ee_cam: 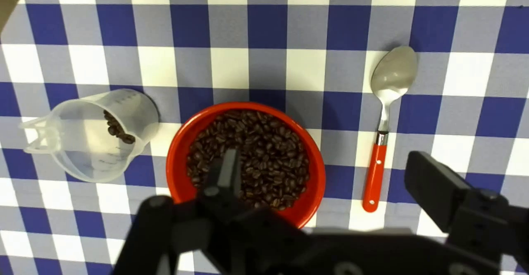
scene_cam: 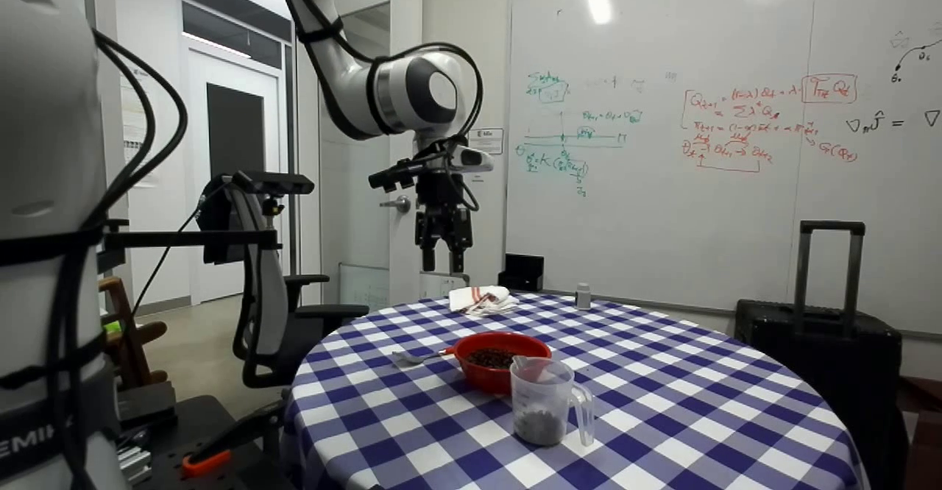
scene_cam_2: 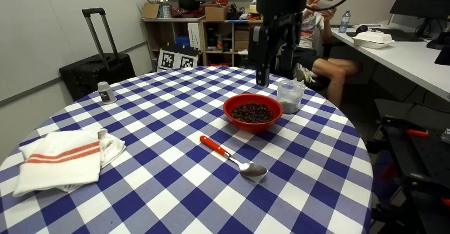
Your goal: Use the spoon to shift a spoonful of the brown objects to the jug
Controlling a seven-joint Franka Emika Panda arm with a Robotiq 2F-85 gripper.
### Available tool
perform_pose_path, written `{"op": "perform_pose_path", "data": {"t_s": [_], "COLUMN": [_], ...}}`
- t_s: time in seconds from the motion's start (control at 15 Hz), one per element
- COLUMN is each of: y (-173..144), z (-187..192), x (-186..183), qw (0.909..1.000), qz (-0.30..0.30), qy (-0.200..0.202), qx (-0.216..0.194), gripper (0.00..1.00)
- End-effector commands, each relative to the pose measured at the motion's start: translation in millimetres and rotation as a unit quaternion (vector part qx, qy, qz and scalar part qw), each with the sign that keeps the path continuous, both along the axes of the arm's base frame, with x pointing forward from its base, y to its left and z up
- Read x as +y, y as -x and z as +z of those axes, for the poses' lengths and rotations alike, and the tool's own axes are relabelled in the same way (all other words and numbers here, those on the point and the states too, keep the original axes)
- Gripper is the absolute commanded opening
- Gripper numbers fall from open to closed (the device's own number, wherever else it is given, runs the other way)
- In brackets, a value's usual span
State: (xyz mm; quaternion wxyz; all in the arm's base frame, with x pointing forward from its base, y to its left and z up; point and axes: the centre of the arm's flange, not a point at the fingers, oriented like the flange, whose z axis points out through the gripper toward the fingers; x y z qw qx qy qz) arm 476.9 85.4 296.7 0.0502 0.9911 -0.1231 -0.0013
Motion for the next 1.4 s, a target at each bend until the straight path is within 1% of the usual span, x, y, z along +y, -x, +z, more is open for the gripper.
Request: {"op": "perform_pose_path", "data": {"t_s": [0.0, 0.27, 0.53, 0.87, 1.33], "y": [-51, -94, -122, -140, -150], "z": [-34, -59, -76, -98, -146], "x": [11, 11, 21, 41, 35], "qw": [0.9997, 0.9984, 0.9969, 0.9967, 0.9959], "qz": [-0.025, -0.053, -0.07, -0.072, -0.082], "qy": [-0.003, -0.017, -0.032, -0.035, -0.033], "qx": [0.001, 0.009, 0.013, 0.01, 0.02], "gripper": [1.0, 1.0, 1.0, 1.0, 1.0]}}
